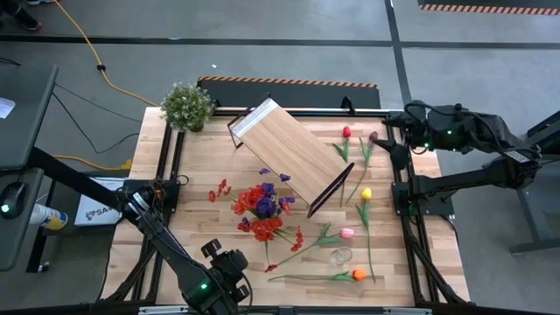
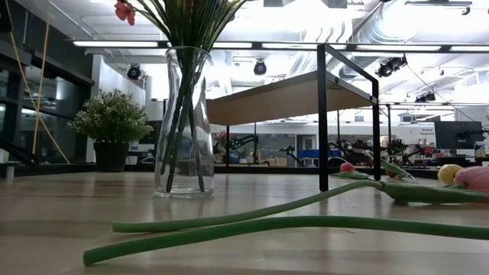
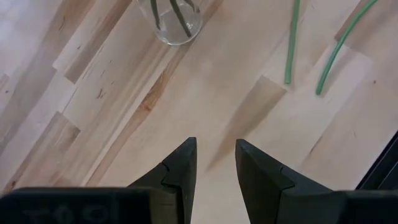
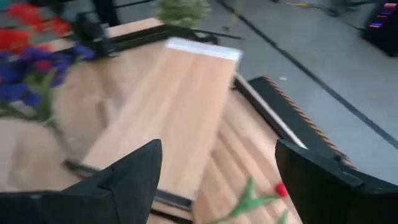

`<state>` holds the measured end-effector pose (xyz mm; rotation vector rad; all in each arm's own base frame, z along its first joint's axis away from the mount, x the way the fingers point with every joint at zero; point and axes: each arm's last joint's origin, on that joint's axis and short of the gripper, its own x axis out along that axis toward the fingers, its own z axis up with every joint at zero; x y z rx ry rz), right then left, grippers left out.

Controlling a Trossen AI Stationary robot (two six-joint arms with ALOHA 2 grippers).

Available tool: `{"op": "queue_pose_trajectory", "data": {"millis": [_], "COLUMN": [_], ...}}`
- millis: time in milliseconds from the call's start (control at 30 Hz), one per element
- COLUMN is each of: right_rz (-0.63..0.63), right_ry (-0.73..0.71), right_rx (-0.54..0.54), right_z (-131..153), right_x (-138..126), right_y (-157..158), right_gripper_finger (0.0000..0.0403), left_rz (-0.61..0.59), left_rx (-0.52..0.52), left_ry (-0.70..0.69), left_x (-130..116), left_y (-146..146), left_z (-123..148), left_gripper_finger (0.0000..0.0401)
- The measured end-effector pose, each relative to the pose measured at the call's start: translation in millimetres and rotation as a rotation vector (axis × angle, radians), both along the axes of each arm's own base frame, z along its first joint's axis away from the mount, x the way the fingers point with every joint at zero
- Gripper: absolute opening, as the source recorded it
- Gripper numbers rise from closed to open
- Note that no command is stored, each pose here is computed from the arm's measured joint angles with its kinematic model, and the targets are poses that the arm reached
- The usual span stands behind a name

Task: Pick and place flowers into a vace then onto a shelf
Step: Put the red tulip into the right transparent vase

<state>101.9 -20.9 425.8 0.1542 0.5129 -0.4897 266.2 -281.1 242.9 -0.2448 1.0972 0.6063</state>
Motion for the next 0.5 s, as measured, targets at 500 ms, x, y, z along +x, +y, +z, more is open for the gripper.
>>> {"op": "queue_pose_trajectory", "data": {"millis": [500], "right_rz": [-0.507], "right_ry": [0.065], "right_rx": [0.039], "right_z": [-18.4], "right_x": [21.7], "right_y": [-13.1], "right_gripper_finger": [0.0303], "left_rz": [0.002], "left_rx": [0.121], "left_ry": [0.107], "left_x": [-9.3], "left_y": [11.8], "left_z": [2.0], "left_gripper_finger": [0.0145]}}
